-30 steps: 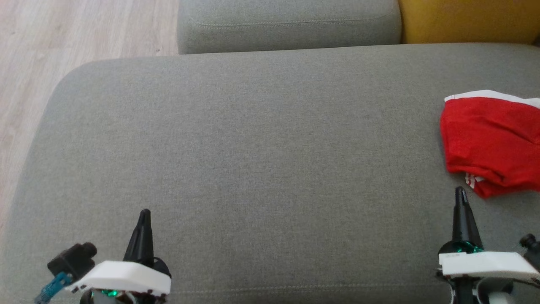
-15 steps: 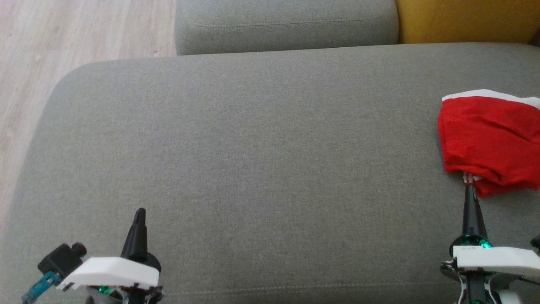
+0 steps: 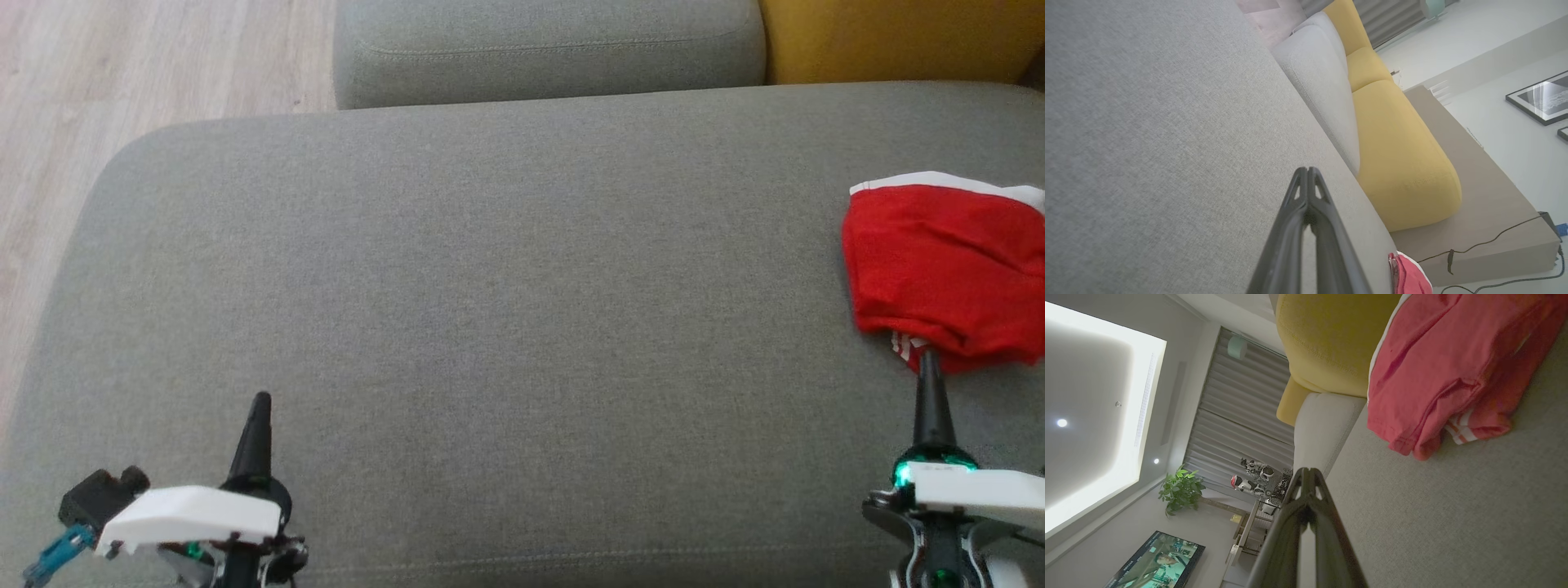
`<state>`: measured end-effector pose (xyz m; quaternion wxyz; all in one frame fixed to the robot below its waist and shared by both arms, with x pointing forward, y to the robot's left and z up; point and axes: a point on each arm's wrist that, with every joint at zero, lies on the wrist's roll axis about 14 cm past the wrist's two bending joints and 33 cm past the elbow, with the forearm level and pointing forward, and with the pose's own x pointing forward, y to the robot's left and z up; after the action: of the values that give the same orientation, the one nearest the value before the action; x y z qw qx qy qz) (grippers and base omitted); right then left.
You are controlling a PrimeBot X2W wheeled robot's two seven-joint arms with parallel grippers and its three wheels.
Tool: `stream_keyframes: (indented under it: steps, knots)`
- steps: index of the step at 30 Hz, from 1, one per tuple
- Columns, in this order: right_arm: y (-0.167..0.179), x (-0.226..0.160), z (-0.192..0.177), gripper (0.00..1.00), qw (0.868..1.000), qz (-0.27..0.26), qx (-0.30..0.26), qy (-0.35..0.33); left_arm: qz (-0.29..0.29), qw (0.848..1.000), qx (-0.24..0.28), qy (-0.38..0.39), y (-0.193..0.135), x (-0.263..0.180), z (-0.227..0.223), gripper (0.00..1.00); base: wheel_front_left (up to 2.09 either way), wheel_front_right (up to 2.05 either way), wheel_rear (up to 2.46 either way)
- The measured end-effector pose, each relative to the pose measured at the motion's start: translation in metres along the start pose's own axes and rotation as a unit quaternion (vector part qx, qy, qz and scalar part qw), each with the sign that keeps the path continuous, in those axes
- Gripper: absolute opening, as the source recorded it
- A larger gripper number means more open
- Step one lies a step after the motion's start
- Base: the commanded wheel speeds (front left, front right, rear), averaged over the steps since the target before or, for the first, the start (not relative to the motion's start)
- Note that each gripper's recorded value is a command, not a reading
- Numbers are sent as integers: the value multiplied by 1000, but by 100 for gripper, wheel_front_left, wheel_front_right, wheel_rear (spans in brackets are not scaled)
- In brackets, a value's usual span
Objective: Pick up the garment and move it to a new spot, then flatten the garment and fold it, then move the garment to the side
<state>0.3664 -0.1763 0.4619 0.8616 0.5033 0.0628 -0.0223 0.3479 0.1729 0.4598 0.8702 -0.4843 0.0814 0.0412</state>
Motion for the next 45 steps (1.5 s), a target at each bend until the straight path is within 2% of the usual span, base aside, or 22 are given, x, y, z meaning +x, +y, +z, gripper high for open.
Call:
stream_keyframes:
  steps: [24, 45]
  knots:
    - [-4, 1, 16, 0, 990, -4, 143, -14, -13, 988, -153, 5, -1, 11, 9, 0, 0, 0, 0]
    - [-2, 3, 34, 0, 965, 10, 261, -33, -44, 960, -277, -4, -10, 22, 24, 0, 0, 0, 0]
